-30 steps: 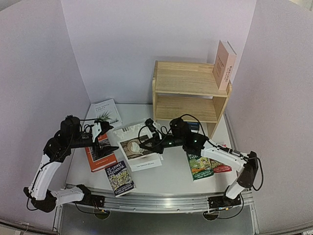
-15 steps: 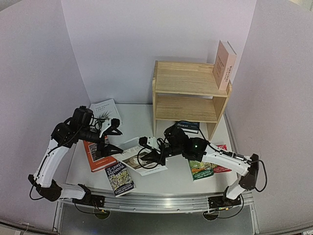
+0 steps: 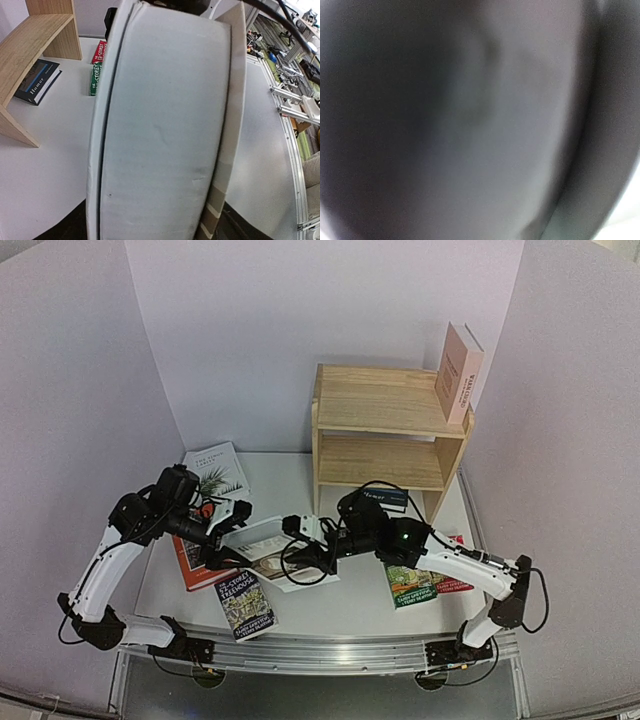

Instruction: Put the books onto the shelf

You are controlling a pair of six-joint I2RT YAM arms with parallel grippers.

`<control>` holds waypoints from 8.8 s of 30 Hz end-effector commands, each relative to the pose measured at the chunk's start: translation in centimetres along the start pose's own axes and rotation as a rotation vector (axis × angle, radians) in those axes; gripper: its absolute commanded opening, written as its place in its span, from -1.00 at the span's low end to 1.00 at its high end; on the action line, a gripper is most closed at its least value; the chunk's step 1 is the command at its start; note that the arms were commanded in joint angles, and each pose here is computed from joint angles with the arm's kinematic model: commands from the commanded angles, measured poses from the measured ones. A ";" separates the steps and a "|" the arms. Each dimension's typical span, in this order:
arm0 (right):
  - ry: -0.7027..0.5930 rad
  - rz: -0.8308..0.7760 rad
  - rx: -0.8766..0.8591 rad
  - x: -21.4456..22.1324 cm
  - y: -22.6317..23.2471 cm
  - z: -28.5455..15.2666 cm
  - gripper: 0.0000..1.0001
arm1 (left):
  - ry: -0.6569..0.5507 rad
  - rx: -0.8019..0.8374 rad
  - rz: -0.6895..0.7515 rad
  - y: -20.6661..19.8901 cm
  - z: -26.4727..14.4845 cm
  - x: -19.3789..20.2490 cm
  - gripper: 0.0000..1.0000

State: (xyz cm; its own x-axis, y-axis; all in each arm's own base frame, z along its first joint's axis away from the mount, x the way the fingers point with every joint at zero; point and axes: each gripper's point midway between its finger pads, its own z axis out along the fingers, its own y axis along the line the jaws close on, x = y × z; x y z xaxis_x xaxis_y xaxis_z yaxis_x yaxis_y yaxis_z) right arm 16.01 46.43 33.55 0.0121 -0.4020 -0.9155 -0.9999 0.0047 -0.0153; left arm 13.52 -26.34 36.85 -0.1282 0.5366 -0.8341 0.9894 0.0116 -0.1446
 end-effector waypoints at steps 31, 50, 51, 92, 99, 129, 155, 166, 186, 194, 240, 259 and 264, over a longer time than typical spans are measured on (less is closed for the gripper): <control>-0.105 0.016 0.898 -4.4 -10.8 -6.9 0.97 | -0.340 -0.552 -1.083 15.1 -6.3 3.3 -0.85; -0.137 -0.514 1.326 -6.4 -10.3 11.4 0.97 | -0.413 -0.532 -1.641 17.2 -7.0 8.0 -0.85; -0.130 -0.528 1.360 -6.3 -10.5 11.4 0.97 | -0.408 -0.528 -1.648 17.2 -6.8 8.2 -0.85; -0.001 -0.255 1.325 -5.4 -13.7 5.1 -0.82 | -0.552 -0.799 -0.867 18.7 -18.0 -1.6 0.99; -0.180 0.082 0.835 -7.5 -8.6 1.0 -0.81 | -0.762 -0.992 -0.371 13.6 -25.6 -9.2 0.99; -0.564 0.087 1.659 -13.6 -23.8 -37.0 -0.84 | -0.586 -0.917 -0.398 10.7 -18.6 0.2 0.99; -0.558 0.179 1.731 -7.2 -31.0 -37.9 -0.14 | -0.579 -0.928 -0.427 10.6 -18.4 1.0 0.99; -0.531 0.163 1.725 -6.8 -29.5 -38.5 0.22 | -0.570 -0.918 -0.443 11.0 -18.1 1.4 0.99; -0.507 0.205 1.651 -6.4 -26.5 -37.9 0.39 | -0.580 -0.886 -0.465 11.7 -17.7 1.1 0.99; -0.502 0.220 1.687 -6.2 -26.1 -38.2 -0.20 | -0.580 -0.881 -0.467 11.7 -17.6 1.1 0.99; -0.599 0.291 1.604 -4.1 -25.1 -40.7 0.49 | -0.587 -0.858 -0.479 11.2 -17.2 1.4 0.99; -0.524 0.607 1.220 -3.3 -20.8 -36.6 -0.68 | -0.612 -0.854 -0.506 11.2 -16.8 2.1 0.99; -0.555 0.636 1.276 -3.8 -22.7 -37.1 -1.00 | -0.612 -0.866 -0.497 10.9 -17.0 2.2 0.99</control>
State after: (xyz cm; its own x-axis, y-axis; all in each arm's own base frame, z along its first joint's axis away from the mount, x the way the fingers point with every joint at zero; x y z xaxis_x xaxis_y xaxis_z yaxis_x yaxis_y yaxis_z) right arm 36.88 13.76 53.25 -0.0620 0.3222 -0.9446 -0.2137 0.9202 0.3279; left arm 25.29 -10.77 41.59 -0.3312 -0.1741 -0.9273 0.4961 0.8039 -0.3282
